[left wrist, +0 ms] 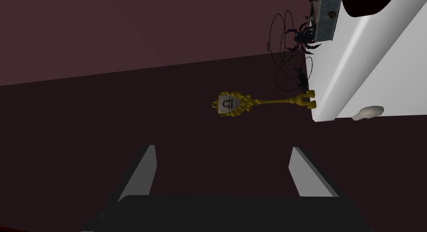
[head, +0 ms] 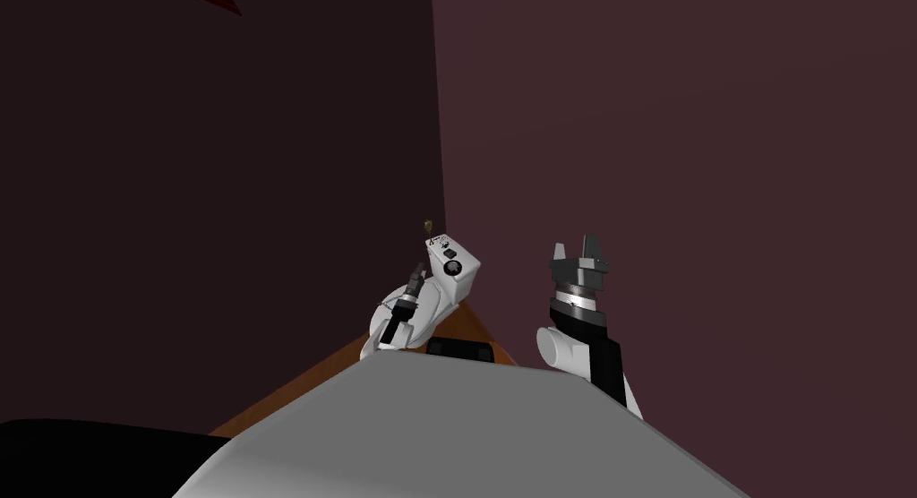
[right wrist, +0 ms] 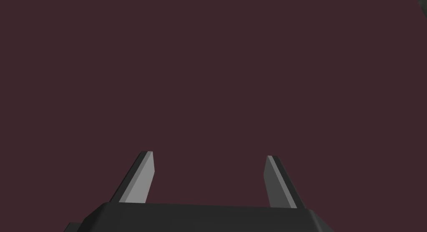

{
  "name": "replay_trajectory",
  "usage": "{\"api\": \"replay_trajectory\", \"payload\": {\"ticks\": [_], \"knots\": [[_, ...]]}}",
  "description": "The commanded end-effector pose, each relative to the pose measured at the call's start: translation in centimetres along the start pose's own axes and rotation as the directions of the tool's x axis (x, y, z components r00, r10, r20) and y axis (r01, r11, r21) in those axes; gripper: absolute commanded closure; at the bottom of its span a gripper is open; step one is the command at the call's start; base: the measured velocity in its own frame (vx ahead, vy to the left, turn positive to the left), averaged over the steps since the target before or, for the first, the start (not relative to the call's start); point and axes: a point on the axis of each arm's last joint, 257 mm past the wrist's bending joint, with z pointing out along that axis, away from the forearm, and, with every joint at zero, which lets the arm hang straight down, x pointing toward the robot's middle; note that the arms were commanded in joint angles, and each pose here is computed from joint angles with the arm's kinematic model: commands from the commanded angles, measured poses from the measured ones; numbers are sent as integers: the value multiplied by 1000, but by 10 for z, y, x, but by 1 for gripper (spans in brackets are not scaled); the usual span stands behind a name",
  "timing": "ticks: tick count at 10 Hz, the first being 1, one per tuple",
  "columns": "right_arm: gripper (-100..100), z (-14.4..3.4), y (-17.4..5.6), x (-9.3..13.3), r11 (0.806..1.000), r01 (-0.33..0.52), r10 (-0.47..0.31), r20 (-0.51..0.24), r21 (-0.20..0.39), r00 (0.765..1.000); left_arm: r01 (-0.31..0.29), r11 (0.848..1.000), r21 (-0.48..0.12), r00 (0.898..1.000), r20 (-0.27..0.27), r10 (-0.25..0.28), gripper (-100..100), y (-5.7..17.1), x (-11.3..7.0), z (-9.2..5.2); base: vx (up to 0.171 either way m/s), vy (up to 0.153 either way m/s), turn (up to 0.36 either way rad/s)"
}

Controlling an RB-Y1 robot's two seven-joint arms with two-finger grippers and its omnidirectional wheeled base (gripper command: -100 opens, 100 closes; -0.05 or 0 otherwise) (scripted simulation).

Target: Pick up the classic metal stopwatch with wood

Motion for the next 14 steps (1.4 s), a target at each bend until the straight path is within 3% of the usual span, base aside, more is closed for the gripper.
{"api": "replay_trajectory", "payload": {"ticks": [1, 8, 14], "knots": [[0, 0, 0, 0, 1000, 0, 0, 0, 0, 1000, 4, 1000, -10, 1000, -3, -4, -100, 7, 1, -1, 21, -17, -16], [0, 0, 0, 0, 1000, 0, 0, 0, 0, 1000, 70, 990, -120, 997, -20, -72, -100, 68, 34, -23, 42, -25, -58], [0, 0, 0, 0, 1000, 0, 0, 0, 0, 1000, 149, 975, -164, 989, 1, -151, -100, 89, 66, -33, 37, -15, -37]]}}
